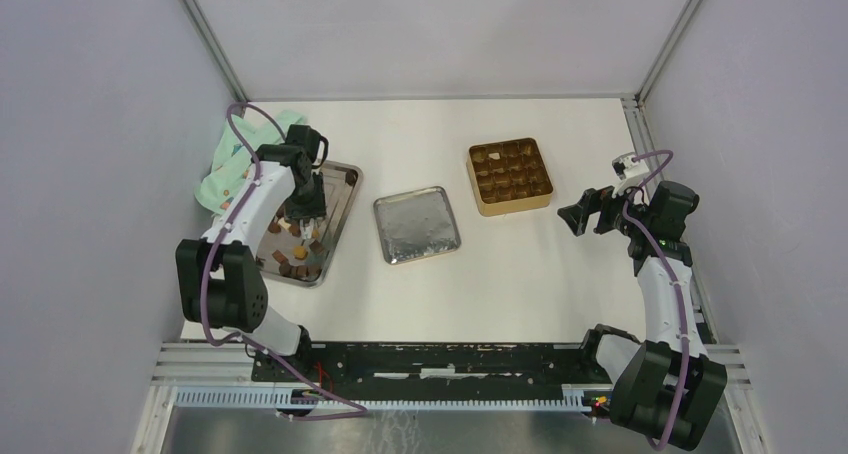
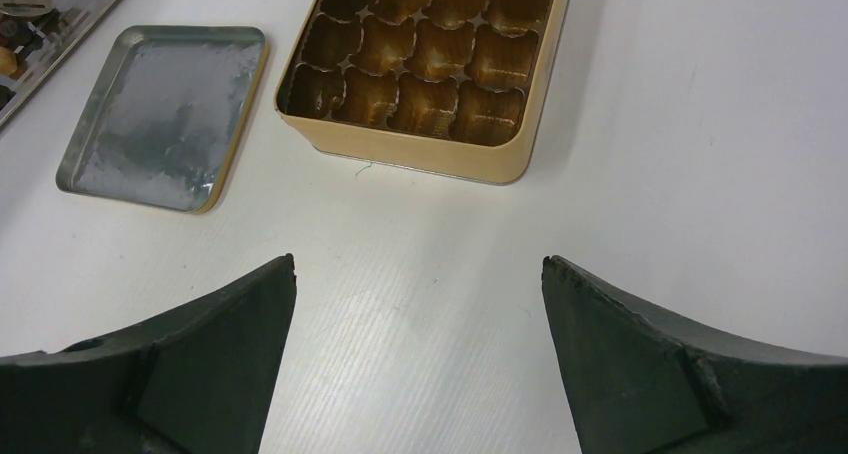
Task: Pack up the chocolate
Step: Pick up the fake chocolate from the plate.
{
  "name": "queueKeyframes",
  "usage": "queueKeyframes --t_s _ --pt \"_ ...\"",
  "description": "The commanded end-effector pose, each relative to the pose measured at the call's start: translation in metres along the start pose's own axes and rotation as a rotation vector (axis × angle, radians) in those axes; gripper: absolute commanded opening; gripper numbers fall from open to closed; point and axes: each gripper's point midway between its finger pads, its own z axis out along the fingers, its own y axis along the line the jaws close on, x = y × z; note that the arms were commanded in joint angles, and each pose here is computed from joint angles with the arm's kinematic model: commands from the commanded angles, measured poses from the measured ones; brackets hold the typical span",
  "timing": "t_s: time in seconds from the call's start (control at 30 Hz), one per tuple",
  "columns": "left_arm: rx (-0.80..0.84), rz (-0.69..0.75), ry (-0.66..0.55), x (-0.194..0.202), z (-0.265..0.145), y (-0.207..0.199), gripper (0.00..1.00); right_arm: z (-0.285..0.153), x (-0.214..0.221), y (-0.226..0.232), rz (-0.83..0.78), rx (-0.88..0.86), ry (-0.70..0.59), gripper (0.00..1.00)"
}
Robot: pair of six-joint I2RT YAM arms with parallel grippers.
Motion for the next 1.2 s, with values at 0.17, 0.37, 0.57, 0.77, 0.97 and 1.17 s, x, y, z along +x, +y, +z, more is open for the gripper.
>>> queueKeyframes --t_s 0.17,0.37,0.57,0.77,0.97,1.17 --pt "0.033 0.05 -0.008 -0.006 0.009 0.001 0.47 0.0 -0.01 -0.001 -0.041 -0.007 -0.032 0.98" --pt "0.048 0.035 0.004 -0.004 0.011 0.0 0.44 0.0 -0.01 -0.001 -0.042 -0.007 -0.033 0.98" --pt "0.064 0.019 0.008 -0.004 0.012 -0.001 0.26 0.0 -0.01 -0.001 -0.041 -0.007 -0.032 0.98" --pt "0.091 0.009 0.0 -0.005 0.008 -0.005 0.11 0.0 -0.01 -0.001 -0.04 -0.01 -0.033 0.98" --pt "0.111 -0.006 -0.013 -0.007 0.003 -0.008 0.02 0.0 -0.011 0.0 -0.039 -0.011 -0.035 0.98" --pt "0.153 -0.026 -0.043 -0.012 -0.006 -0.014 0.02 0.0 -0.011 0.0 -0.038 -0.013 -0.035 0.98"
